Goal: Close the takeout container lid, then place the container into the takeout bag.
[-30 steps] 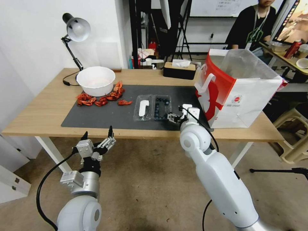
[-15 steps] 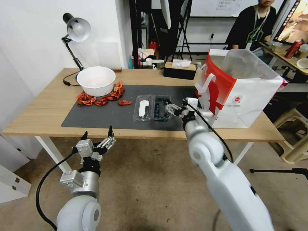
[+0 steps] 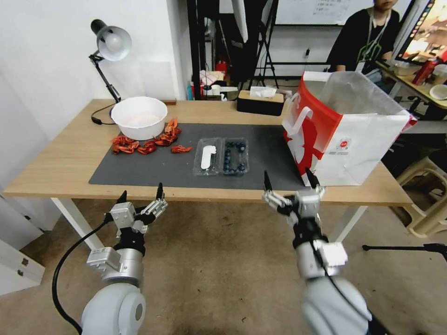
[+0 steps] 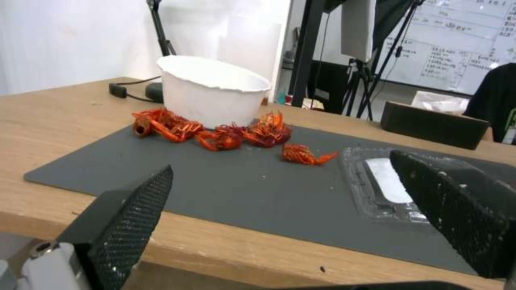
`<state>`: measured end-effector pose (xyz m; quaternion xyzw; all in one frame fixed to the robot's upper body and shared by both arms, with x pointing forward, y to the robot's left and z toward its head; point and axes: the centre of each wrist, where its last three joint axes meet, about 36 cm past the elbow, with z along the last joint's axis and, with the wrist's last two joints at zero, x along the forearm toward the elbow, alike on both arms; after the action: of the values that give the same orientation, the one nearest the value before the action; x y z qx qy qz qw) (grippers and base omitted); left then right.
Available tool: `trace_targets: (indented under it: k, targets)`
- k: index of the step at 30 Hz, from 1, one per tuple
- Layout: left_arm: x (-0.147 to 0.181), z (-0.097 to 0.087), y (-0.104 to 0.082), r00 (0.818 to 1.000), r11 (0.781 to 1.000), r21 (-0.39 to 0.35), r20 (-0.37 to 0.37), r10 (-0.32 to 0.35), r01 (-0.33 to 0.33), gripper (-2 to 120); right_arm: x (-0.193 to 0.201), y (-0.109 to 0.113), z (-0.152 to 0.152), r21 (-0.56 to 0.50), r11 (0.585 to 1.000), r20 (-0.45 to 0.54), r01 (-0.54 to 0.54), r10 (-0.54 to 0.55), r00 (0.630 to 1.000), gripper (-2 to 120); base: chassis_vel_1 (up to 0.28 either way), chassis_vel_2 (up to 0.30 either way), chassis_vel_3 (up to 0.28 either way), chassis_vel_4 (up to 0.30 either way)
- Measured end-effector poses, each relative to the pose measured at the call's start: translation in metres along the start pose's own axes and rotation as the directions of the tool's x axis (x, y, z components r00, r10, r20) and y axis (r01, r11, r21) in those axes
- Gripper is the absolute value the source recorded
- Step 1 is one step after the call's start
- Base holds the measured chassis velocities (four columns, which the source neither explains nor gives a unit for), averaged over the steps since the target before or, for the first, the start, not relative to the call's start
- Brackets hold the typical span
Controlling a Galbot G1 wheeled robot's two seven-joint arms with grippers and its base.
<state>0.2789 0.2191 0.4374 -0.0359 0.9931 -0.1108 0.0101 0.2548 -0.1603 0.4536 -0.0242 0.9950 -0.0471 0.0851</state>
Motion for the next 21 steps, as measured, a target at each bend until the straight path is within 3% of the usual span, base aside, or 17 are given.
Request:
trace_targets:
  k: [13, 21]
  targets:
    - [0.002, 0.003, 0.002, 1.000, 1.000, -0.013, 0.006, 0.017, -0.017, 100, 0.028, 0.014, 0.027, -0.005, 1.000, -0.066, -0.028, 0.028, 0.997, 100, 0.000, 0.000, 0.000, 0.000]
    - [-0.002, 0.015, 0.000, 0.994, 0.994, 0.027, 0.041, 0.104, -0.105, 100, 0.026, 0.014, 0.035, -0.012, 0.999, -0.080, -0.033, 0.032, 0.996, 100, 0.000, 0.000, 0.000, 0.000]
